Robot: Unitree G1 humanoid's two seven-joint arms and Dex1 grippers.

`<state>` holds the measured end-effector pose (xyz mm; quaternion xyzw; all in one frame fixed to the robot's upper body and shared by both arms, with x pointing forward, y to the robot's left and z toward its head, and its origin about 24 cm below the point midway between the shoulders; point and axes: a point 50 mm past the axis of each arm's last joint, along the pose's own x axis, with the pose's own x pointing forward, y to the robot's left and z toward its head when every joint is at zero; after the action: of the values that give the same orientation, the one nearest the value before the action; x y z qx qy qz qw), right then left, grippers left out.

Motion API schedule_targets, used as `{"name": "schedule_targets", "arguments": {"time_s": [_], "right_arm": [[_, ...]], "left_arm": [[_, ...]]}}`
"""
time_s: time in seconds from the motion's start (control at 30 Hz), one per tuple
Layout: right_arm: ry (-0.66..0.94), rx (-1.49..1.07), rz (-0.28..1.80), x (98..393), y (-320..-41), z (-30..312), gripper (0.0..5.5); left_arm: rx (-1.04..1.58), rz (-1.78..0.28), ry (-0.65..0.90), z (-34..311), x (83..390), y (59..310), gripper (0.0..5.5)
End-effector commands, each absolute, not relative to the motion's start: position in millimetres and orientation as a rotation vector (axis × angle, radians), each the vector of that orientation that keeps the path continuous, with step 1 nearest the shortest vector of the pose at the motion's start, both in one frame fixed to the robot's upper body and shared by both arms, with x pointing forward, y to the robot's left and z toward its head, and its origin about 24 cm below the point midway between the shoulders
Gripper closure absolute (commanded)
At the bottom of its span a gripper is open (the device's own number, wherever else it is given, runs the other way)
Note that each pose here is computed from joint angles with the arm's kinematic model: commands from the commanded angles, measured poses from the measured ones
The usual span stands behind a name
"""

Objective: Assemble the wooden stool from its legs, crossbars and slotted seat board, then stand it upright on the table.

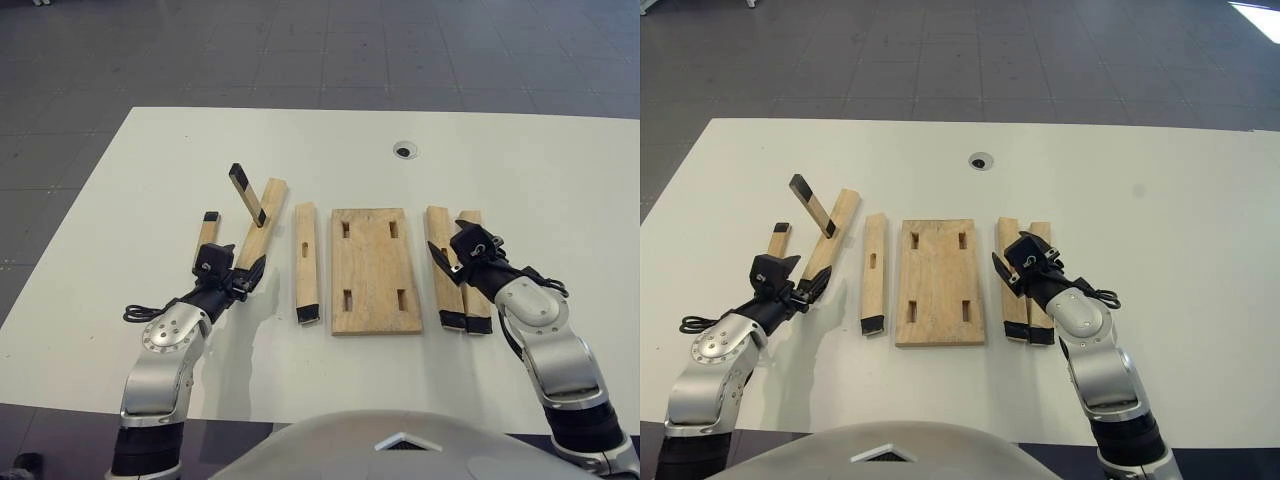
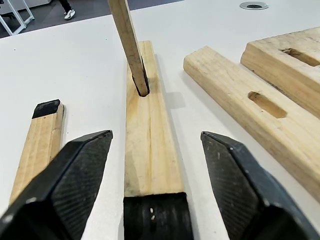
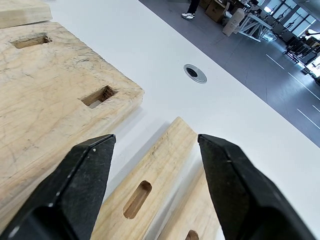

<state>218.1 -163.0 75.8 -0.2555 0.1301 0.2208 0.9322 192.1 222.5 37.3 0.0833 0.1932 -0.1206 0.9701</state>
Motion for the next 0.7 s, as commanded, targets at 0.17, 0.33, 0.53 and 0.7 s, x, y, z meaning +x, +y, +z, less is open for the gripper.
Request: {"name": "schedule_targets", "arguments": {"time_s": [0.17, 0.33, 0.53, 0.7], "right_arm": [[0.26, -0.536, 0.452, 221.2, -162.4, 78.3, 2.47], [0.261, -0.539, 0.454, 221.2, -162.3, 77.8, 2.47], [0.253, -0.536, 0.46, 223.4, -161.3, 79.0, 2.47], [0.264, -0.374, 0.416, 228.3, -167.4, 85.5, 2.47]], "left_arm": [[0.063, -0.199, 0.528, 16.3, 192.9, 219.3, 2.22], [0.05, -0.166, 0.56, 15.3, 196.1, 220.1, 2.4], [0.177, -0.158, 0.597, 12.8, 194.7, 224.1, 3.21], [0.058, -0.162, 0.443, 40.2, 219.9, 215.4, 3.41]]}}
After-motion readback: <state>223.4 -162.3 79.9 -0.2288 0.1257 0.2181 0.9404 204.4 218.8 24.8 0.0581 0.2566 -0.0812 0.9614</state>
